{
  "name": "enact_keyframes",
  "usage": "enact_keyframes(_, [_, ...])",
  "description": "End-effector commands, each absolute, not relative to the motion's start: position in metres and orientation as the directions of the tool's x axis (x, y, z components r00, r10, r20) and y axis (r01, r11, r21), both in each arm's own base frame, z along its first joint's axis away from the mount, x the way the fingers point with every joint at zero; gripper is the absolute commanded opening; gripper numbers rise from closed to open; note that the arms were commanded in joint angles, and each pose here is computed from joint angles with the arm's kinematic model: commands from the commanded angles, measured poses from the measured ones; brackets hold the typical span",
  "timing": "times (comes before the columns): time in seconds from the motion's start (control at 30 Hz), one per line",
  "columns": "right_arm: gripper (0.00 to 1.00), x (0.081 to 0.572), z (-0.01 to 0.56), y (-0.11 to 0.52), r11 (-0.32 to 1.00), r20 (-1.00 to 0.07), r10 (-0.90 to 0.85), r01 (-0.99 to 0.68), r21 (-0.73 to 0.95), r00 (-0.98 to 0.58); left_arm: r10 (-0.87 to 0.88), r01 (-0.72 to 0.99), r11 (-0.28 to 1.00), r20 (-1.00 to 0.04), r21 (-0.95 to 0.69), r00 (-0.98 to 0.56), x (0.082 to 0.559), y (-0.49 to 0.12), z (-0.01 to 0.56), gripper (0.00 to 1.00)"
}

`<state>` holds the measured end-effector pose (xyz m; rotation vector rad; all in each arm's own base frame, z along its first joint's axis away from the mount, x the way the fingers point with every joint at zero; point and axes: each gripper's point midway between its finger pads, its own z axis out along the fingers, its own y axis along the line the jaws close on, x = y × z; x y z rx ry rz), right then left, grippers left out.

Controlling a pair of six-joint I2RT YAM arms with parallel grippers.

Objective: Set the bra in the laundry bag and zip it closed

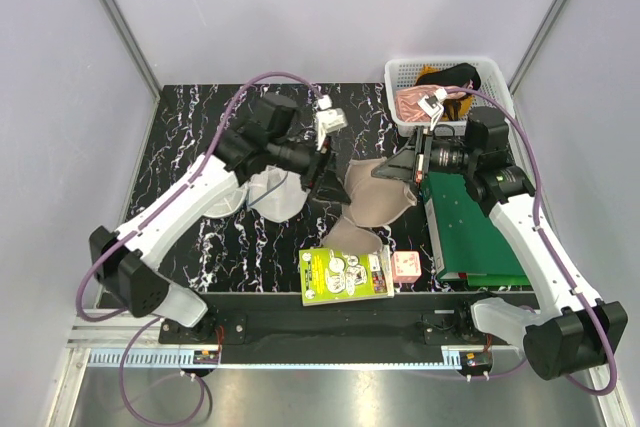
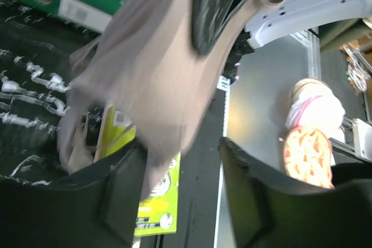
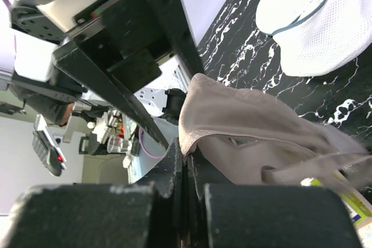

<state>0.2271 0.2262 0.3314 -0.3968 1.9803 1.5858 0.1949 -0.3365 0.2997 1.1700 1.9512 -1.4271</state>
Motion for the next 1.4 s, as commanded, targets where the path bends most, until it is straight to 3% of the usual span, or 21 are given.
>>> enact_keyframes(0.0, [0.0,0.225,0.353,0.229,0.223,-0.632,0.136,-0.598,0.769,-0.763,0.319,0.852,0.132,-0.792,-0.507,-0.521,0.187,-0.304,0.303,0.64])
enact_keyframes(0.2, [0.0,0.221,0.374,0.23,0.187,-0.634,0.133,-0.609,0.771,-0.762,0.299,0.818,0.126,-0.765,-0.561,-0.571,0.171,-0.296,0.28,0.73])
enact_keyframes(0.4, [0.0,0.218,0.388,0.231,0.158,-0.617,0.139,-0.598,0.786,-0.775,0.204,0.84,0.149,-0.815,-0.522,-0.542,0.193,-0.307,0.273,0.83])
enact_keyframes(0.63, [0.0,0.215,0.399,0.232,0.131,-0.596,0.151,-0.582,0.803,-0.789,0.216,0.809,-0.003,-0.79,-0.588,-0.574,0.188,-0.32,0.254,0.82])
enact_keyframes(0.73, [0.0,0.216,0.402,0.232,0.131,-0.601,0.157,-0.587,0.799,-0.784,0.237,0.786,-0.05,-0.772,-0.617,-0.59,0.18,-0.322,0.251,0.76])
enact_keyframes(0.77, [0.0,0.217,0.402,0.232,0.134,-0.602,0.162,-0.587,0.798,-0.782,0.237,0.785,-0.064,-0.774,-0.616,-0.587,0.179,-0.323,0.25,0.62])
enact_keyframes(0.9, [0.0,0.225,0.404,0.232,0.153,-0.626,0.176,-0.608,0.779,-0.759,0.265,0.746,-0.069,-0.733,-0.663,-0.627,0.172,-0.319,0.238,0.35])
enact_keyframes(1.13, [0.0,0.26,0.369,0.228,0.317,-0.703,0.191,-0.634,0.705,-0.686,0.295,0.595,0.065,-0.555,-0.801,-0.778,0.183,-0.312,0.212,0.02])
enact_keyframes(1.37, [0.0,0.285,0.325,0.226,0.425,-0.658,0.222,-0.536,0.729,-0.719,0.311,0.508,0.083,-0.462,-0.857,-0.831,0.182,-0.309,0.222,0.02])
